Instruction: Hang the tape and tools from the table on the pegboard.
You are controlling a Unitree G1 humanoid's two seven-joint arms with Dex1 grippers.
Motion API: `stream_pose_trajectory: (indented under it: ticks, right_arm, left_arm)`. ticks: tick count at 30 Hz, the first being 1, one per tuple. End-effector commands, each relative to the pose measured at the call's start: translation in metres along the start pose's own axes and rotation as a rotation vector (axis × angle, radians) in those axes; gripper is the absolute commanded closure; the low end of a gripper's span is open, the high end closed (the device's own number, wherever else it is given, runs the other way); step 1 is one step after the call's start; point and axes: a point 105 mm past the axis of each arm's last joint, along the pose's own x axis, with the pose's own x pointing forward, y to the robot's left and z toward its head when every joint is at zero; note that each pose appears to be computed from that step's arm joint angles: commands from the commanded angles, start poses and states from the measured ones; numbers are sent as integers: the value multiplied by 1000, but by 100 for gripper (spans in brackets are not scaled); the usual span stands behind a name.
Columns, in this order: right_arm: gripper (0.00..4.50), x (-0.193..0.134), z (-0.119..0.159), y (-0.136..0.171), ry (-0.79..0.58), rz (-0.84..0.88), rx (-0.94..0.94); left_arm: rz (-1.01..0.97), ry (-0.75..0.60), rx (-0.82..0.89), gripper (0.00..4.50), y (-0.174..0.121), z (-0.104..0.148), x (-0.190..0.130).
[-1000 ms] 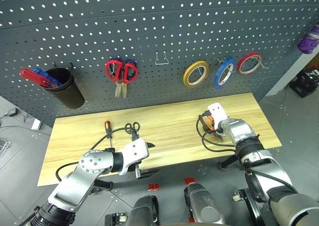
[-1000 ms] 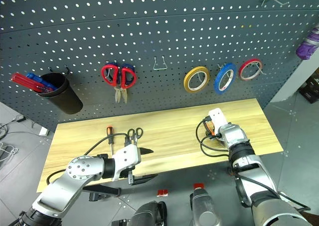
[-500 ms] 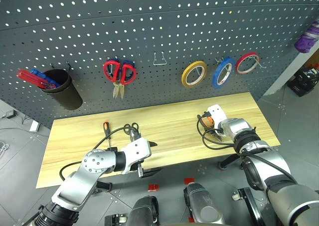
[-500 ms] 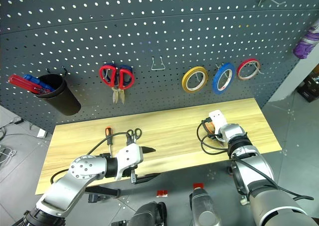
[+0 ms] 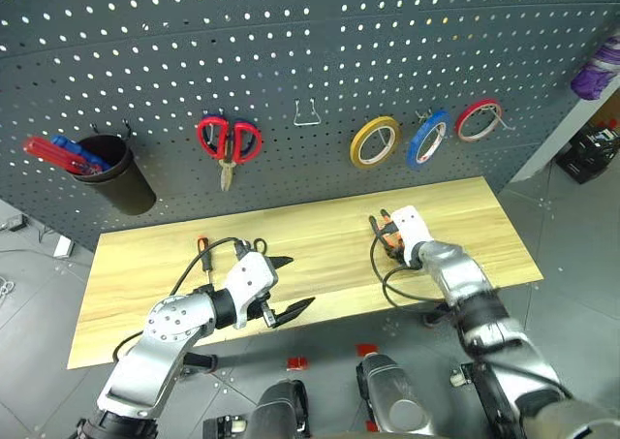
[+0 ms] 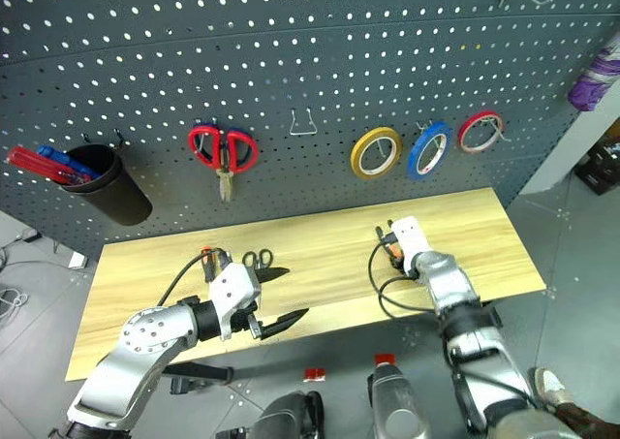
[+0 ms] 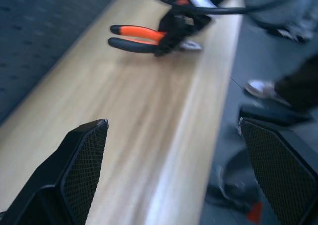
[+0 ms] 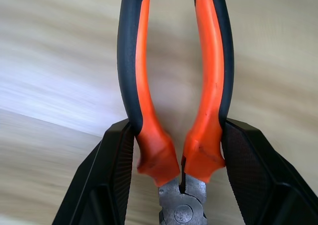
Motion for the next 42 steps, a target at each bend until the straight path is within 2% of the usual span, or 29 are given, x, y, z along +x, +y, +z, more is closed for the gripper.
stream_pose_trajectory:
  ticks: [1, 6, 9, 12, 16, 21, 25, 29, 37, 42]
  right_arm:
    - [216, -47, 91, 31, -460, 10, -112]
    - [216, -92, 158, 64, -802, 42, -131]
    - [216, -109, 208, 69, -1010, 14, -117]
    - [216, -114, 247, 70, -1146, -6, -122]
    - [216, -104, 282, 67, -1221, -35, -107]
    - [216, -90, 308, 69, -1265, -54, -112]
    - [216, -72, 315, 64, -1251, -88, -124]
    - [216, -55, 310, 58, -1205, -112, -133]
    - [216, -6, 262, 34, -952, -152, -82]
    - [216, 3, 248, 30, -899, -157, -66]
  left_arm:
    - [191, -164, -23, 0, 26, 30, -19]
    - [349, -257, -66, 0, 45, 44, -36]
    - [346, -263, -74, 0, 45, 50, -38]
    - [362, -289, -79, 0, 49, 61, -36]
    - [394, -296, -71, 0, 57, 75, -31]
    - [408, -318, -52, 0, 61, 97, -19]
    - [399, -319, -60, 0, 59, 105, -7]
    - [390, -305, -54, 0, 57, 107, 0]
    - [387, -315, -60, 0, 54, 108, 2]
    - [407, -306, -65, 0, 58, 104, 1]
